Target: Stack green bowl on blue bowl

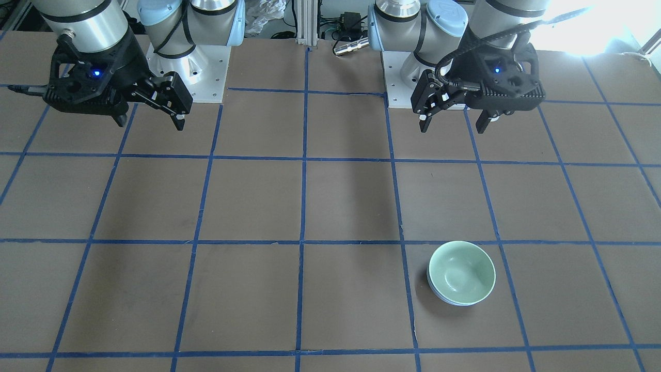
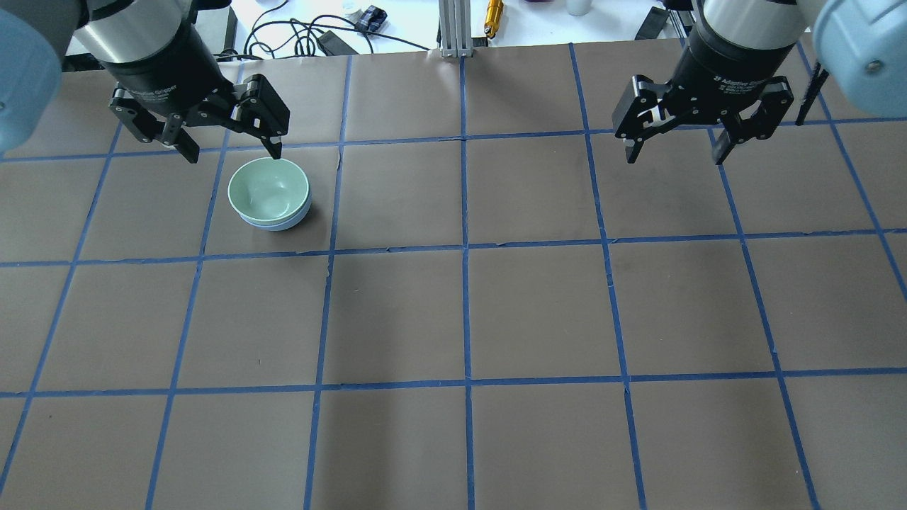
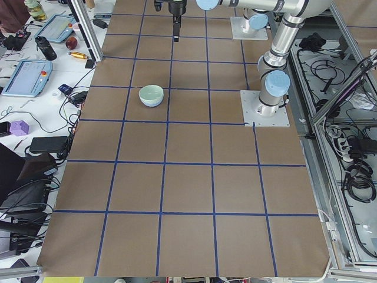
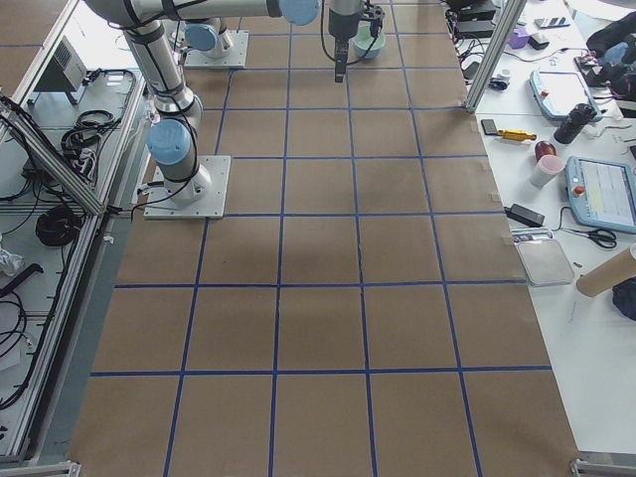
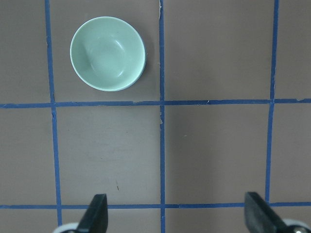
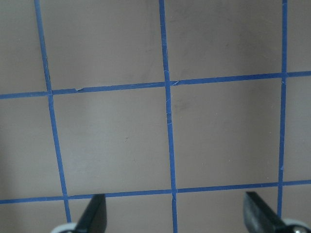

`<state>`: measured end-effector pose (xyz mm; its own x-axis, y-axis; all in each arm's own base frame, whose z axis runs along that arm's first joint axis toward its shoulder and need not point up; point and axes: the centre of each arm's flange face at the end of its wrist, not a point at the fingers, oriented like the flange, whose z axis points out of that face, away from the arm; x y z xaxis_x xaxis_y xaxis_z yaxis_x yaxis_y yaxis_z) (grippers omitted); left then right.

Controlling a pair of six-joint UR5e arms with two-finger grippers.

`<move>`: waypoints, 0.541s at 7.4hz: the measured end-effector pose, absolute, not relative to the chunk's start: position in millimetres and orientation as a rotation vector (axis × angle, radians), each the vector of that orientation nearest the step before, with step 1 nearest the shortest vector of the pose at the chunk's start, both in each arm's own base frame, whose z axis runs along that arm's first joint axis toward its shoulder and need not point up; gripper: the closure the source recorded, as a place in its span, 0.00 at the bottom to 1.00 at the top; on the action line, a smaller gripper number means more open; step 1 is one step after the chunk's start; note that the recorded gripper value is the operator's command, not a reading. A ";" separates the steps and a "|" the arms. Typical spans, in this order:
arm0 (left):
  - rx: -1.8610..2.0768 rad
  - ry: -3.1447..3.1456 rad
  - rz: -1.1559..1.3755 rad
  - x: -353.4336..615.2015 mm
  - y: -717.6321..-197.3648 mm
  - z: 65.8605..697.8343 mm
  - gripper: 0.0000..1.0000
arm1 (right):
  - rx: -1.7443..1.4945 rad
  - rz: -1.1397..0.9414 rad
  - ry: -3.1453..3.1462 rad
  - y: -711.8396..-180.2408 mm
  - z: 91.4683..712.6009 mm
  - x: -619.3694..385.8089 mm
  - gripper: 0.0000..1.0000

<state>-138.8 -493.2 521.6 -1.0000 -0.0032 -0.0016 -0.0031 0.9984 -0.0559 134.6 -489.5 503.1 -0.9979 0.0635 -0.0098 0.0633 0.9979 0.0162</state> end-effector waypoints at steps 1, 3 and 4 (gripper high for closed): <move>-0.005 3.138 -0.092 -138.6 -492.8 522.7 0.00 | 0.099 0.024 3.130 -489.6 503.1 134.6 0.00; -0.008 3.136 -0.104 -138.2 -490.6 526.2 0.00 | 0.098 0.025 3.130 -489.5 503.1 134.6 0.00; -0.008 3.135 -0.100 -138.1 -490.0 525.8 0.00 | 0.099 0.026 3.130 -489.4 503.0 134.6 0.00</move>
